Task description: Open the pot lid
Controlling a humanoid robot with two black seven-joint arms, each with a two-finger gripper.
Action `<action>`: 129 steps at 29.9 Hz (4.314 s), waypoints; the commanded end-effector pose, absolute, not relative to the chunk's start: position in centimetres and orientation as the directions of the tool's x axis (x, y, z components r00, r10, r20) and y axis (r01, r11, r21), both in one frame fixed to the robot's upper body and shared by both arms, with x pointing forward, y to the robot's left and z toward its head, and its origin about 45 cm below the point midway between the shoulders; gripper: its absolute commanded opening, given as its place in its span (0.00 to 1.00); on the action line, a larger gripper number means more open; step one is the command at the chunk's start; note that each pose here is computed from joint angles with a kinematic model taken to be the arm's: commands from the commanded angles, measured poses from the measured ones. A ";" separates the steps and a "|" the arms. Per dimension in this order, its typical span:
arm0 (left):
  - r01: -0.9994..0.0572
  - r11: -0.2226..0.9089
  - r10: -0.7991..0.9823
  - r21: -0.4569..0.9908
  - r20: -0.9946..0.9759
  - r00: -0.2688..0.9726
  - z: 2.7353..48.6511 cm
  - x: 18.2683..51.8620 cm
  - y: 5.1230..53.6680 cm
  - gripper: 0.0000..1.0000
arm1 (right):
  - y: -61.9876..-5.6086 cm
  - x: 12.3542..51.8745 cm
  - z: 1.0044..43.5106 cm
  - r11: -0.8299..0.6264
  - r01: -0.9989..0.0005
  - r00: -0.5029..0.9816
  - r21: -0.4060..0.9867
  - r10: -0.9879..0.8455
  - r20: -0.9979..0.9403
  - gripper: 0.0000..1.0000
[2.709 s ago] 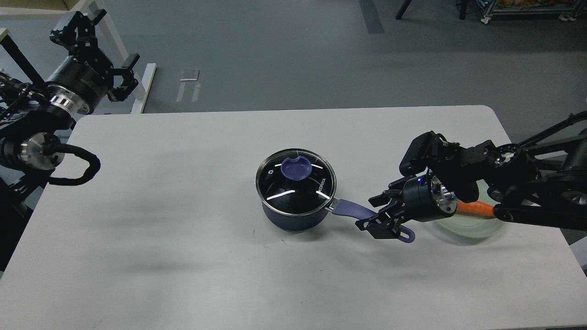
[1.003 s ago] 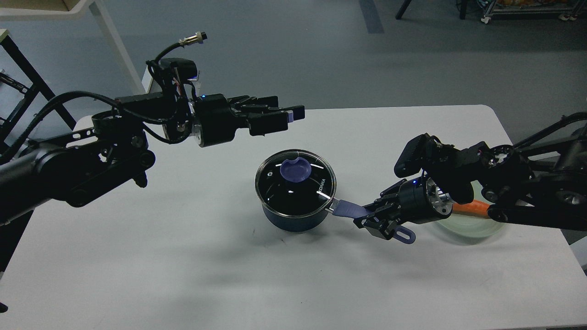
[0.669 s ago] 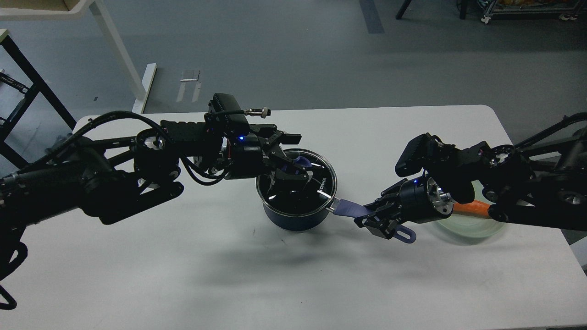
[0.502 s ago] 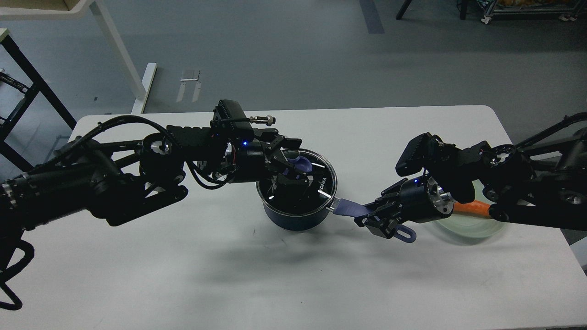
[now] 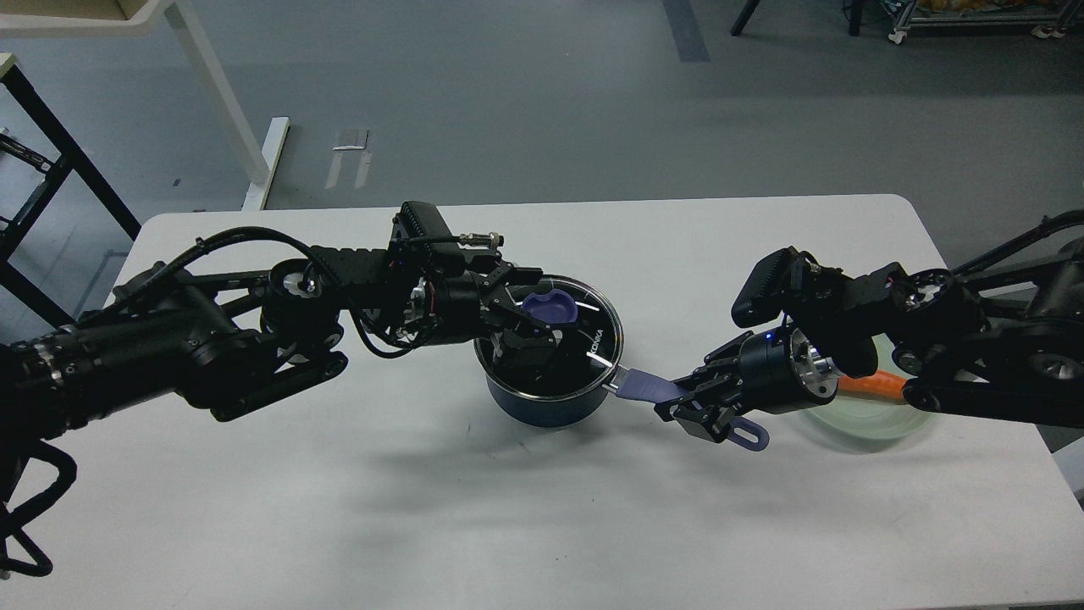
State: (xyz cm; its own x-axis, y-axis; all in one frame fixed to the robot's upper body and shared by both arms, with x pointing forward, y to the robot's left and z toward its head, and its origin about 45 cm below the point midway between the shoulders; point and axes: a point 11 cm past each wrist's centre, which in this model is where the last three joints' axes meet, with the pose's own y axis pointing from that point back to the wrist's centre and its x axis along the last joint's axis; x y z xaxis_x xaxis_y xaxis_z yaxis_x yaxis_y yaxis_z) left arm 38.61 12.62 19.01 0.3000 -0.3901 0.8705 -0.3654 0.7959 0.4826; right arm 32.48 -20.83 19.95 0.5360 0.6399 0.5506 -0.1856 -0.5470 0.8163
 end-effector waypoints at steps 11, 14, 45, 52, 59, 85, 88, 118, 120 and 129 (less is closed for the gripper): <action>-0.368 0.794 -0.392 0.484 0.870 0.298 19.2 38.7 12.8 0.55 | -21.0 32.9 20.0 -0.544 -0.199 0.537 0.816 0.636 0.555 0.22; -0.365 0.797 -0.390 0.482 0.871 0.298 19.3 38.8 12.7 0.52 | -21.0 33.1 20.0 -0.541 -0.202 0.536 0.816 0.637 0.555 0.23; -0.604 0.448 -0.429 0.659 0.751 0.502 18.9 37.7 38.5 0.49 | -21.1 33.1 20.0 -0.546 -0.208 0.547 0.812 0.624 0.559 0.23; -0.592 0.425 -0.421 0.685 0.728 0.541 15.9 35.7 39.9 0.50 | -21.2 33.0 19.8 -0.545 -0.203 0.552 0.813 0.623 0.555 0.23; -0.603 0.395 -0.423 0.693 0.720 0.551 14.3 35.2 41.0 0.50 | -21.4 33.0 19.8 -0.544 -0.207 0.555 0.813 0.619 0.555 0.23; -0.760 0.403 -0.116 0.509 0.853 0.510 19.7 39.5 40.5 0.99 | -20.4 34.6 22.3 -0.624 -0.286 0.629 0.727 0.450 0.633 0.92; -0.815 0.392 0.026 0.427 0.880 0.474 21.8 41.0 40.4 0.99 | -20.6 35.3 23.6 -0.643 -0.325 0.633 0.694 0.398 0.664 0.96; -0.984 0.172 0.985 -0.033 0.031 0.171 29.6 47.9 36.5 0.99 | -31.4 46.9 38.8 -0.372 -0.922 0.370 -0.104 -0.928 0.034 1.00; -0.986 0.158 0.983 -0.044 -0.084 0.161 29.7 47.8 36.9 0.99 | -32.2 47.3 37.4 -0.325 -0.941 0.331 -0.099 -0.943 -0.048 1.00; -0.995 0.093 0.951 -0.035 -0.292 0.100 27.5 47.3 37.9 0.99 | -33.9 47.9 32.1 -0.133 -0.982 0.178 -0.138 -0.899 -0.401 1.00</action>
